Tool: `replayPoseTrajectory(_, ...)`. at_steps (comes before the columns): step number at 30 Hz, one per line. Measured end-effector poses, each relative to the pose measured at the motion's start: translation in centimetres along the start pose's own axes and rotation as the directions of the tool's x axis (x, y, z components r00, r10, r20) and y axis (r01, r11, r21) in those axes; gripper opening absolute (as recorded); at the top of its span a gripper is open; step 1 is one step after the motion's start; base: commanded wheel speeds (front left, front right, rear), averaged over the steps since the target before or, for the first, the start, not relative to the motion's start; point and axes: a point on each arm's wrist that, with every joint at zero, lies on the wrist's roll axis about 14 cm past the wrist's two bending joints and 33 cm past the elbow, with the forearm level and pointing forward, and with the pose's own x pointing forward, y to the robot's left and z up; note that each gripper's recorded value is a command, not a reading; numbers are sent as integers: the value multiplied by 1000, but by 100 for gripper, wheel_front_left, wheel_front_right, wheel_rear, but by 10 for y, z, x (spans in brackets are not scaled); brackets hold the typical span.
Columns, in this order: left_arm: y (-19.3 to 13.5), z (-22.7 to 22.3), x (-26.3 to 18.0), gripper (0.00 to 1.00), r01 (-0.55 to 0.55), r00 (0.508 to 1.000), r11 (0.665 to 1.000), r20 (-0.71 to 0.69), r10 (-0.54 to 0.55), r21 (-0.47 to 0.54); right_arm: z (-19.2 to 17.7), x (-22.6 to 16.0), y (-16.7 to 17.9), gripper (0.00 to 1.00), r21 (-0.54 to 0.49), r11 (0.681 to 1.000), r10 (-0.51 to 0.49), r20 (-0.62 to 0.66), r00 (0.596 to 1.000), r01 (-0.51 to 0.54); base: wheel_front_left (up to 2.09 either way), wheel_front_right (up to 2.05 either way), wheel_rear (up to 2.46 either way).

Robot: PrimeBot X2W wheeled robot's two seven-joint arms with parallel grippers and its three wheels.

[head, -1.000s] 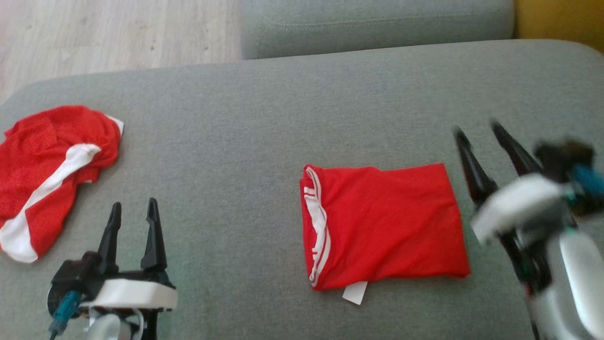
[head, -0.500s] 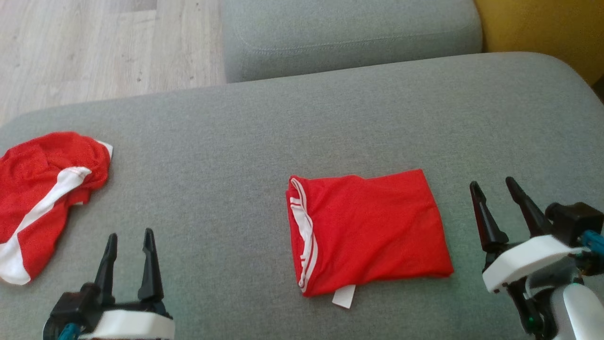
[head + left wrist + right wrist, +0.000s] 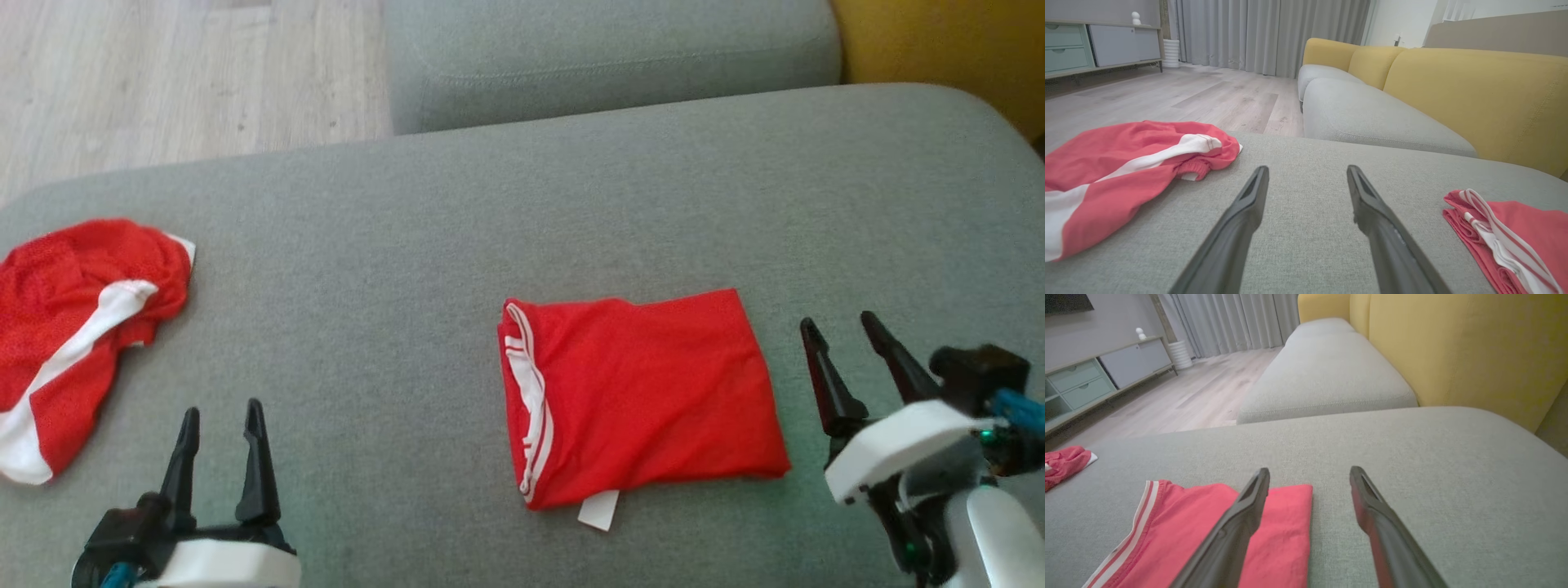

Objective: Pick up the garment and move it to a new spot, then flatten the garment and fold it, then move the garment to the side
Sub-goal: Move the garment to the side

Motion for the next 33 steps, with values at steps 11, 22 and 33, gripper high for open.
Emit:
replayPoseTrajectory(11,4,3,22,100,-4,1000,1000,8,4,13,-87,26,13,100,77,997,30,-527,850,12,0,0,0)
replayPoseTrajectory(22,8,-9,26,100,-17,999,1000,-27,17,9,-120,21,27,0,67,997,77,-689,721,-43,0,0,0)
replayPoseTrajectory(33,-26,-5,68,100,97,995,995,3,-97,7,-31,78,-13,0,-246,958,-2,-515,857,-145,0,0,0)
